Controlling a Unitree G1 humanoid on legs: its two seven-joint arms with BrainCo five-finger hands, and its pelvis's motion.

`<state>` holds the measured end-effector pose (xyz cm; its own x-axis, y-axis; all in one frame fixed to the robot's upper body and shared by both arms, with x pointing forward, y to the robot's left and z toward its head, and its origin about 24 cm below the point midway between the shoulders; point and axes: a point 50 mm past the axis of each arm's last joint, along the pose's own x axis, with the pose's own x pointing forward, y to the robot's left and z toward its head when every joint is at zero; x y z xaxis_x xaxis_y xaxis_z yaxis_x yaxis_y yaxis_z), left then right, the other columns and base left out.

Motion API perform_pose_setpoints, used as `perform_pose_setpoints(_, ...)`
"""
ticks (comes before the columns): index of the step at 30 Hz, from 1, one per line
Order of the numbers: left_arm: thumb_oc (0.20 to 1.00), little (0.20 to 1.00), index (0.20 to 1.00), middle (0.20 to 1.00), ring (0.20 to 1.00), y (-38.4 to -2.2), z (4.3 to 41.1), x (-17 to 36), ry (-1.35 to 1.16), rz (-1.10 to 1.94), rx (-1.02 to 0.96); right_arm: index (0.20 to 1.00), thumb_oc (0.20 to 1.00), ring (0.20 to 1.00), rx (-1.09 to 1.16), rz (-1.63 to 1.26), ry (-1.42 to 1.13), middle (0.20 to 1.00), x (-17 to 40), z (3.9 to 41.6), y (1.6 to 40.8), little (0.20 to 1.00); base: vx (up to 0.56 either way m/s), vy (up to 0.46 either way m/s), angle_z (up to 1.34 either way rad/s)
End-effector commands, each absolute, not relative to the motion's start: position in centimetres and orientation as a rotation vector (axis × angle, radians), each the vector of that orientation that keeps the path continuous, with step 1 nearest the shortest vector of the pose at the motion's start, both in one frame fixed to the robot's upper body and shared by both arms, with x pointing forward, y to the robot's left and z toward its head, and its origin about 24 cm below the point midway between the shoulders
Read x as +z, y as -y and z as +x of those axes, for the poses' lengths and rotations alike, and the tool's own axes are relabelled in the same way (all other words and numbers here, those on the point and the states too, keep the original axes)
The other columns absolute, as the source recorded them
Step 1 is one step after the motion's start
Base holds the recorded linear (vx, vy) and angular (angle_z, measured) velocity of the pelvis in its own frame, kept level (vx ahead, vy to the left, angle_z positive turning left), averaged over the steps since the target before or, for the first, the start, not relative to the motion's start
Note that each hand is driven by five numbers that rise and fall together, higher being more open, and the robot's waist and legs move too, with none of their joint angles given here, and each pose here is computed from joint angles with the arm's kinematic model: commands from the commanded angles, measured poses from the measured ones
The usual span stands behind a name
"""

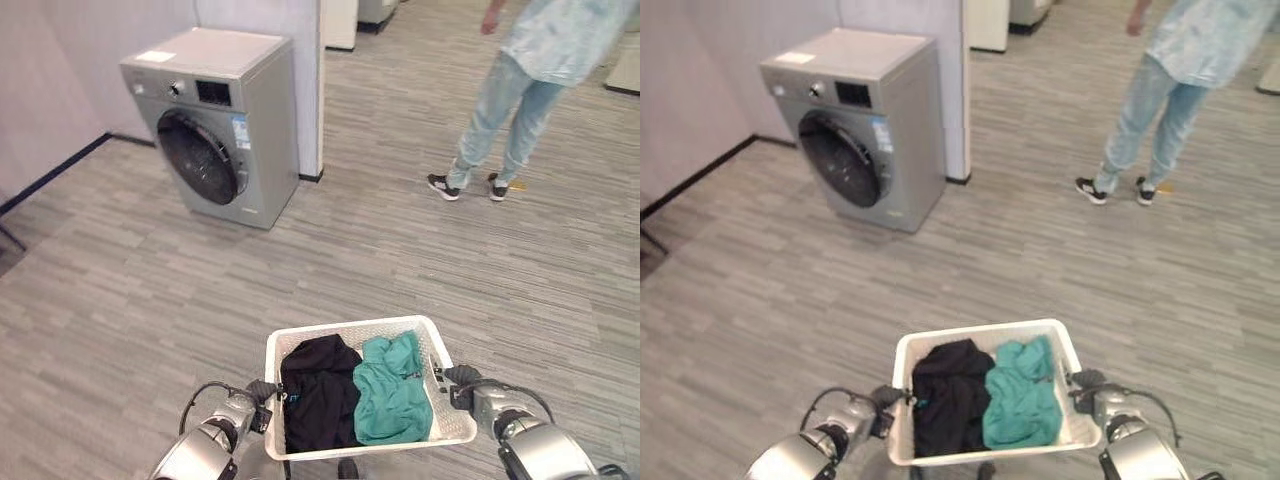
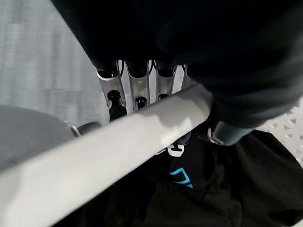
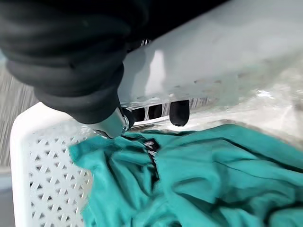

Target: Grab the laundry basket,head to the washer,open it,put in the laundry and shut it.

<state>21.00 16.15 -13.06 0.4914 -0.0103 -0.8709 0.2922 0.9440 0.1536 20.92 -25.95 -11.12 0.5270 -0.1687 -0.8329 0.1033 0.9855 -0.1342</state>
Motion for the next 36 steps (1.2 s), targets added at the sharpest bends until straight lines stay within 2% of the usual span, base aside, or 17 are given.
perform_pose_setpoints(1, 0.200, 0.200, 0.200, 0.200, 0.200, -15.7, 22.0, -12.5, -1.018, 0.177, -0.183, 0.200, 0.200, 0.200, -0.100, 0.026, -1.077, 0.200, -12.6, 18.9, 24.3, 0.200, 0.13, 0.087, -0.28)
perform_pose_setpoints(10, 0.200, 0.200, 0.200, 0.200, 0.200, -16.4, 21.6, -12.7, -1.024, 0.154, -0.151, 0.200, 0.200, 0.200, -0.117, 0.129, -1.076, 0.200, -13.2, 18.3, 23.5, 0.200, 0.12, 0.039, -0.14)
perform_pose_setpoints(22, 0.200, 0.200, 0.200, 0.200, 0.200, -16.5, 21.2, -12.9, -1.039, 0.154, -0.146, 0.200, 0.200, 0.200, -0.101, 0.076, -1.100, 0.200, -13.5, 17.5, 23.5, 0.200, 0.02, -0.017, 0.06)
perform_pose_setpoints(23, 0.200, 0.200, 0.200, 0.200, 0.200, -18.0, 22.7, -11.8, -0.929, 0.006, -0.024, 0.200, 0.200, 0.200, -0.205, 0.056, -1.040, 0.200, -12.9, 17.8, 25.4, 0.200, -0.03, 0.027, -0.01)
perform_pose_setpoints(28, 0.200, 0.200, 0.200, 0.200, 0.200, -17.8, 22.4, -12.1, -0.947, 0.102, -0.097, 0.200, 0.200, 0.200, -0.190, 0.048, -1.063, 0.200, -13.2, 17.1, 25.2, 0.200, 0.04, 0.012, 0.19)
perform_pose_setpoints(32, 0.200, 0.200, 0.200, 0.200, 0.200, -19.2, 21.5, -12.4, -1.002, 0.197, -0.110, 0.200, 0.200, 0.200, -0.131, -0.014, -1.124, 0.200, -13.5, 16.6, 25.1, 0.200, 0.07, -0.008, 0.11)
perform_pose_setpoints(36, 0.200, 0.200, 0.200, 0.200, 0.200, -20.5, 22.2, -11.8, -1.000, 0.240, -0.109, 0.200, 0.200, 0.200, -0.078, -0.068, -1.094, 0.200, -12.5, 18.5, 25.6, 0.200, 0.04, -0.006, -0.02)
